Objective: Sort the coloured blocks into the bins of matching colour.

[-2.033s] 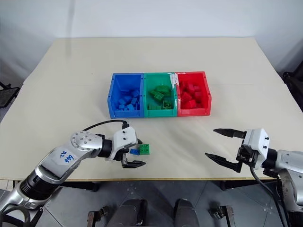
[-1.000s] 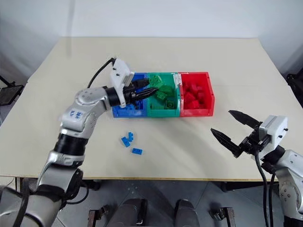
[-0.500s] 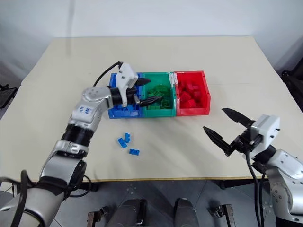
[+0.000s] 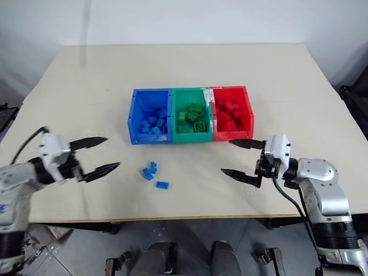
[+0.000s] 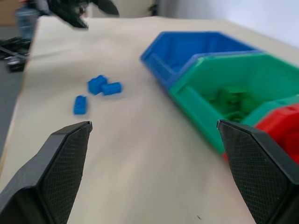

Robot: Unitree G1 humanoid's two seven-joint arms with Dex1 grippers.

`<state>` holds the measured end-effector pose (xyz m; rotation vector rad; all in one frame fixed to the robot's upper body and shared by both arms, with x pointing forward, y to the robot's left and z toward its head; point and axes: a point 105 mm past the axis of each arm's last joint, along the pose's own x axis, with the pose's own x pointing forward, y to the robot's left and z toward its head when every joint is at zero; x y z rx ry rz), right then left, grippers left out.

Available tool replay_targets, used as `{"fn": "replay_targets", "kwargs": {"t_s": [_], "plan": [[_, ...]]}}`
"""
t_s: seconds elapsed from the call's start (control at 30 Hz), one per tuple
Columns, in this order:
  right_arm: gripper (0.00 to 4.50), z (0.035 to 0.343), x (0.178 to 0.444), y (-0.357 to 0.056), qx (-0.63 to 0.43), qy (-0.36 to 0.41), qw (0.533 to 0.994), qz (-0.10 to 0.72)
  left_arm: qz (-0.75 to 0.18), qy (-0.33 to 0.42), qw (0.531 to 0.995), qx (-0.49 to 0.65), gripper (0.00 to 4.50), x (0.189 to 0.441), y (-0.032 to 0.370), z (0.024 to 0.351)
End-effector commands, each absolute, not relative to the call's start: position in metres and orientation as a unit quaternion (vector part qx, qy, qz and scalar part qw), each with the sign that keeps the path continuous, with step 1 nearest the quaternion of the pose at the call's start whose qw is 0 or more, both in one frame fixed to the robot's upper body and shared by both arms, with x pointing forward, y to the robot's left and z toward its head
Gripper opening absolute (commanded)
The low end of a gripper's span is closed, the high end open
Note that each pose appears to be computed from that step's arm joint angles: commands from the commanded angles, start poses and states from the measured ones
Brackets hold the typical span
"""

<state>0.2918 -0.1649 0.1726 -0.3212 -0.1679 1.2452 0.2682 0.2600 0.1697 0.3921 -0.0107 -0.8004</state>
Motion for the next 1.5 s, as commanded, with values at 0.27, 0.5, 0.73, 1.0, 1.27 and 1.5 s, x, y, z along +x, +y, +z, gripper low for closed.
{"fn": "replay_targets", "kwargs": {"t_s": [0.27,0.5,0.73,1.0,1.27,1.5], "plan": [[4.50,0.181,0.295,-0.176,-0.150,-0.085,0.796,0.581,-0.406,0.024,0.890,0.206,4.48,0.241,0.263,0.158],[4.50,0.173,0.279,-0.190,-0.174,-0.052,0.793,0.581,-0.562,0.063,0.800,0.202,4.48,0.237,0.182,0.139],[4.50,0.159,0.248,-0.206,-0.182,-0.005,0.804,0.566,-0.596,0.102,0.757,0.248,4.48,0.260,0.140,0.122],[4.50,0.145,0.225,-0.215,-0.164,0.032,0.825,0.540,-0.609,0.127,0.721,0.306,4.30,0.280,0.114,0.117],[4.50,0.145,0.221,-0.213,-0.162,0.027,0.834,0.527,-0.618,0.173,0.699,0.314,1.96,0.284,0.106,0.105],[4.50,0.152,0.223,-0.202,-0.168,0.008,0.826,0.538,-0.625,0.191,0.688,0.316,0.45,0.279,0.105,0.096]]}}
